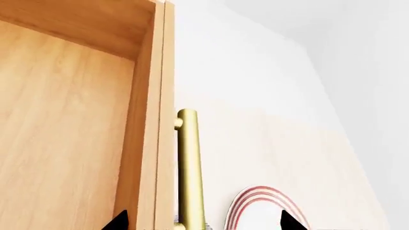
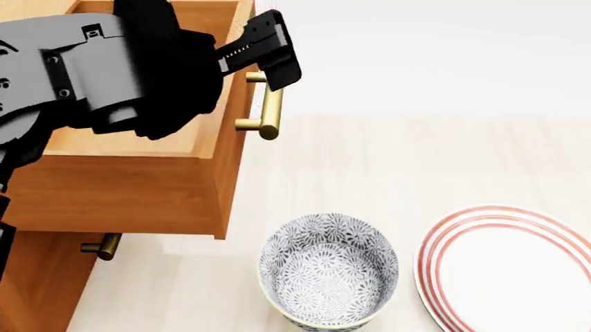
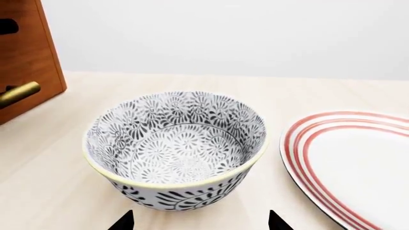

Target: Open the top drawer of the cabinet.

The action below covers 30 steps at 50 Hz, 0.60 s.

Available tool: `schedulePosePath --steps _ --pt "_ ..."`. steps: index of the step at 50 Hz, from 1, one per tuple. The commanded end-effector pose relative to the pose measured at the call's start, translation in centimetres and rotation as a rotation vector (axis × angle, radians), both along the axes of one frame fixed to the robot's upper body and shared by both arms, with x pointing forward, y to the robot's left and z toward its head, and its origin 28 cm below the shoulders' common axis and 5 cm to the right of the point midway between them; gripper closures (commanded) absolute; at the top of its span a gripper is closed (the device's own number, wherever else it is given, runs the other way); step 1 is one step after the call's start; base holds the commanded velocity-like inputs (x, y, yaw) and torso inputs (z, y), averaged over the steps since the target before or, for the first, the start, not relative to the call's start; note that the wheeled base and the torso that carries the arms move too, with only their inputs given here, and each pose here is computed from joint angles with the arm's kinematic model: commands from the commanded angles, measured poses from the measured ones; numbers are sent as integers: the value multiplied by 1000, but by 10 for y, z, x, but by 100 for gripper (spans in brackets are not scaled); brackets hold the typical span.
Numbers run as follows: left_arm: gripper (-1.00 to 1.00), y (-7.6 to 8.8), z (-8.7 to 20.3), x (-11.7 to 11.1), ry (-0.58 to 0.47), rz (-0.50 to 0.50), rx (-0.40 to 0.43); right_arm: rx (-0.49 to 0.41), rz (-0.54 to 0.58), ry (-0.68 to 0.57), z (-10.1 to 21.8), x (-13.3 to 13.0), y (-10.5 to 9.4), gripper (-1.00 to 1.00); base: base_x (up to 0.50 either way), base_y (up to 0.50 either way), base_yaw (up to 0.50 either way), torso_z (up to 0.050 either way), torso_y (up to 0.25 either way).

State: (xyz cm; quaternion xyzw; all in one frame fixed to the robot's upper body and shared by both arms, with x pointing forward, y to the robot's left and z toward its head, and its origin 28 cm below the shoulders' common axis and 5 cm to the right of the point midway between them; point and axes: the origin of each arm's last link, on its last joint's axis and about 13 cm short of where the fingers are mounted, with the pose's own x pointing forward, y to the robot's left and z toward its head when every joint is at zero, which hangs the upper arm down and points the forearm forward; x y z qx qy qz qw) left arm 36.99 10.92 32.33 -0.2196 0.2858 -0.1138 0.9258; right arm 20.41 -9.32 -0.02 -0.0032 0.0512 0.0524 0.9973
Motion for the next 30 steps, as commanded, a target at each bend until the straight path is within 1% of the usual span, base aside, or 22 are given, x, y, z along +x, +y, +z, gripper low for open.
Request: schedulePosePath --steps 1,6,9,10,11,14,15,16,18,19,24,30 --pt "-100 -26 14 -19 -18 -195 -164 2 0 1 0 0 -1 -100 0 0 0 0 0" --pt "-100 -30 16 -26 -40 -222 -157 3 -2 2 -1 1 -1 -100 0 0 -1 0 2" --pt "-100 -27 22 -30 -120 -218 -125 4 -4 3 -1 1 -1 -100 0 0 -3 0 0" --pt "-100 -26 24 -31 -164 -200 -89 4 -4 4 -1 2 -1 -100 0 0 -3 0 10" --pt "-100 -24 27 -33 -271 -153 18 4 -5 3 -1 2 -1 -100 0 0 -3 0 0" --pt "-100 -22 28 -35 -279 -128 48 3 -7 3 -1 2 -1 -100 0 0 0 0 4" --pt "-100 -21 29 -36 -293 -120 59 3 -7 3 0 2 -1 -100 0 0 0 0 0" --pt "-100 -20 30 -37 -328 -101 92 3 -8 4 -1 2 -1 -100 0 0 0 0 0" --pt "-100 -18 30 -40 -341 -102 93 3 -8 4 0 2 -1 -100 0 0 0 0 0" --pt "-100 -17 30 -42 -372 -91 123 3 -7 5 0 2 -1 -100 0 0 0 0 0" --pt "-100 -12 32 -47 -453 -51 179 2 -4 8 -1 1 -1 -100 0 0 0 0 0" --pt "-100 -9 30 -58 -466 -67 168 0 1 12 -2 1 0 -100 0 0 0 0 0"
